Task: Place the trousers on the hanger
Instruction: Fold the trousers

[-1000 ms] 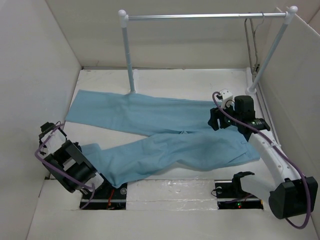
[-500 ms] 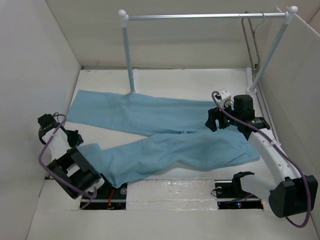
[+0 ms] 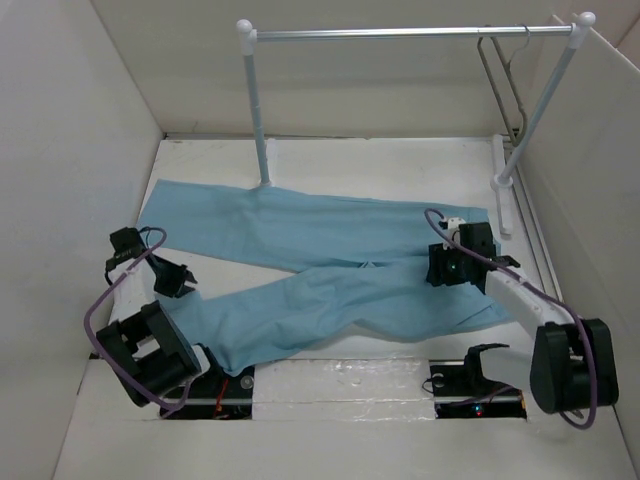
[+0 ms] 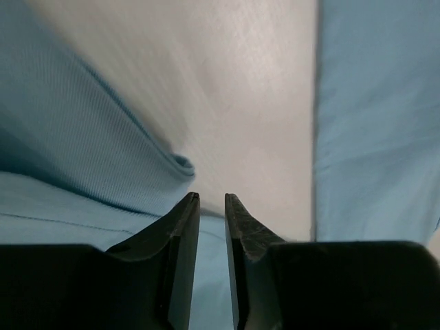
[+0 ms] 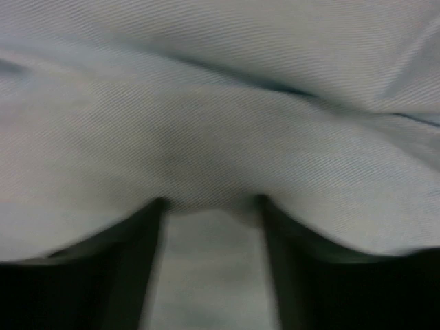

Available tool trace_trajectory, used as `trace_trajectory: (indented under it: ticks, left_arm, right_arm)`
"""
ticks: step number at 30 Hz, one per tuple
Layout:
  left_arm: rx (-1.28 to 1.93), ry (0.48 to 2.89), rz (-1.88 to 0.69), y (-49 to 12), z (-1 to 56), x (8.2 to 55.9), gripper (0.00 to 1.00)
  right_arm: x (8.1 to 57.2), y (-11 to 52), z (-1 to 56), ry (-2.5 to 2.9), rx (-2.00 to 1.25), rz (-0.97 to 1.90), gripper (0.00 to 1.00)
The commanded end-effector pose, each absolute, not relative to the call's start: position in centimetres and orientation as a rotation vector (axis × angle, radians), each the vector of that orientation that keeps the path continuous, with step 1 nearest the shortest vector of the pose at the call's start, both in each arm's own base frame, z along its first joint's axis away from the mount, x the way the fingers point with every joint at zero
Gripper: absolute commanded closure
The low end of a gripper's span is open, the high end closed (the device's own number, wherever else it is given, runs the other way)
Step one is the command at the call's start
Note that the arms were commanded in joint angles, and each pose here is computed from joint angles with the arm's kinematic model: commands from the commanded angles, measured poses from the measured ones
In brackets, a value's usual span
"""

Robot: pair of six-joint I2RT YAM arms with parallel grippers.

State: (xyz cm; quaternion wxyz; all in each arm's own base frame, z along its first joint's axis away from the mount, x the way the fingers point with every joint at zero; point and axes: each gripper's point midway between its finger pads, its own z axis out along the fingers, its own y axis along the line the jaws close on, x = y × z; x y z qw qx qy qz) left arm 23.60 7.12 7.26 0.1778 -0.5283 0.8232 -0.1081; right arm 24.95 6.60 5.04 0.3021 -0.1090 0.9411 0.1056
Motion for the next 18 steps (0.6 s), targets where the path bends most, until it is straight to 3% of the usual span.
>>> trace_trajectory:
  ticks: [1,3,4,5,8,10,11,12,13,14,15,17,18]
  left_arm:
    - [-1.437,2.382,-0.452,4.3,6.2,23.2,0.84]
    - [-1.373,2.439,-0.461,2.6,5.9,23.4,0.88]
    - [-1.296,2.521,-0.455,0.5,5.4,23.5,0.93]
    - [-1.256,2.554,-0.459,-0.6,5.4,23.8,0.97]
    - [-1.143,2.638,-0.445,-3.5,5.6,23.8,0.99]
    - [-1.071,2.66,-0.441,-4.3,6.2,23.3,0.93]
    - [-1.055,2.667,-0.415,-4.1,6.2,22.4,0.84]
    - [-1.063,2.681,-0.411,-4.1,5.8,21.9,0.84]
    - [-1.065,2.696,-0.426,-4.4,5.5,21.4,0.84]
    - [-1.073,2.722,-0.466,-5.0,5.2,20.9,0.84]
    - [-1.088,2.75,-0.494,-5.5,4.7,20.2,0.85]
    - [-1.086,2.761,-0.599,-6.9,4.4,19.9,0.87]
    - [-1.111,2.779,-0.607,-7.1,3.7,19.1,0.91]
  right_arm:
    - [29.3,5.3,4.9,2.407,-0.09,0.237,0.49]
    - [30.8,4.0,4.8,2.377,0.02,0.235,0.72]
    - [31.9,3.5,4.6,2.357,0.068,0.224,0.88]
    - [32.3,2.8,4.6,2.359,0.121,0.217,0.97]
    - [34.0,0.2,5.9,2.316,0.299,0.224,1.0]
    - [34.5,-0.4,7.7,2.257,0.341,0.243,1.0]
    - [34.4,-1.6,9.1,2.225,0.355,0.195,0.99]
    - [34.4,-1.7,10.0,2.198,0.349,0.194,0.99]
    - [34.3,-1.4,10.9,2.179,0.294,0.196,0.93]
    - [34.0,-0.7,11.7,2.179,0.24,0.211,0.7]
    - [33.7,0.1,12.3,2.18,0.189,0.223,0.59]
    - [32.0,2.2,13.0,2.209,0.046,0.263,0.43]
    - [31.3,4.6,13.1,2.216,-0.057,0.311,0.42]
